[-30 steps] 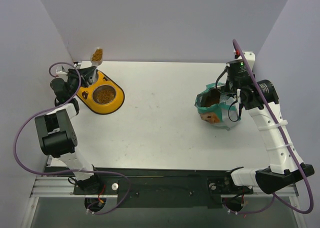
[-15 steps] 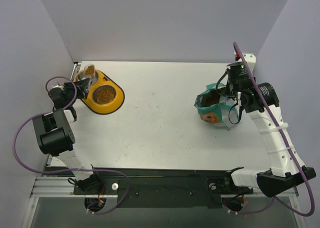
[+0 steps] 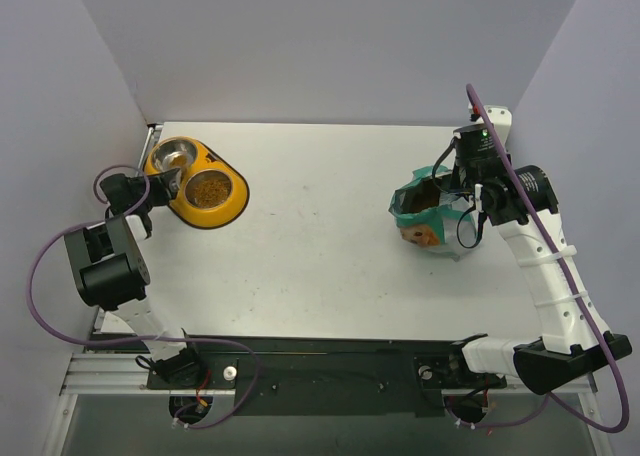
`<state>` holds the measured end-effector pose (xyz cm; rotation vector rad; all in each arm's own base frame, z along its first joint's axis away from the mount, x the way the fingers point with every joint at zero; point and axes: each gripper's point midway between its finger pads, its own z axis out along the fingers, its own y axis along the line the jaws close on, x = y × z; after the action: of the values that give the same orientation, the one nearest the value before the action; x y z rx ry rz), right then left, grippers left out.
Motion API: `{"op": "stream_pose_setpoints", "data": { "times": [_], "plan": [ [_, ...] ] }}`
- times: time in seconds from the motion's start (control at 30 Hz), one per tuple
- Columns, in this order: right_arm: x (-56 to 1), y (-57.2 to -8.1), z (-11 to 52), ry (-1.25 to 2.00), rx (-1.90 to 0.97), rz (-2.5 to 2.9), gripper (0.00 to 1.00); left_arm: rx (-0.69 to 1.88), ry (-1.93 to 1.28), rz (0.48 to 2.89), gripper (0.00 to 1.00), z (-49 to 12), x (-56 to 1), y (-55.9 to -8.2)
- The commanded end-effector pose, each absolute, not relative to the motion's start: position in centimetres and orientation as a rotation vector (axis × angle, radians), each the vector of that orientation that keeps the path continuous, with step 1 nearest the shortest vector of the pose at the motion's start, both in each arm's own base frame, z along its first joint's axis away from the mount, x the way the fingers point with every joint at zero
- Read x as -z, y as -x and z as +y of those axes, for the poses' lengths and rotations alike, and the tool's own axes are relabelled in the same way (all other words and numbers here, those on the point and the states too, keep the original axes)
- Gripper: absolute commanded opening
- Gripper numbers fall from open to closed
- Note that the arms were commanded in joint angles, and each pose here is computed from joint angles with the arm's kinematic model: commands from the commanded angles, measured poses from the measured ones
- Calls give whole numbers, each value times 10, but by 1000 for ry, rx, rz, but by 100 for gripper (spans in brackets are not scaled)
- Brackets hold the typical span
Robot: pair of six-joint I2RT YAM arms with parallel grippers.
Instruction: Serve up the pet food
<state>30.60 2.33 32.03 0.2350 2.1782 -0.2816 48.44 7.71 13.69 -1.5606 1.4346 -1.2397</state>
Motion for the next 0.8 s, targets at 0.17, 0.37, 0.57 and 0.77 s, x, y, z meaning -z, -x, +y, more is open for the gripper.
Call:
{"op": "stream_pose_setpoints", "data": {
  "times": [0.17,0.37,0.57,0.77],
  "plan": [
    [-321,-295,4,-253,385,2173,0,1163,1678,1485,0,88,-139,-508],
    [-321,-296,6,-252,382,2175,0,1167,1844,1567,0,76,-128,-516],
    [-321,-297,5,-255,385,2173,0,1082,1972,1631,0,76,-142,-526],
    [-324,-297,5,-258,385,2167,0,891,2276,1687,0,72,-141,-503]
  ]
}}
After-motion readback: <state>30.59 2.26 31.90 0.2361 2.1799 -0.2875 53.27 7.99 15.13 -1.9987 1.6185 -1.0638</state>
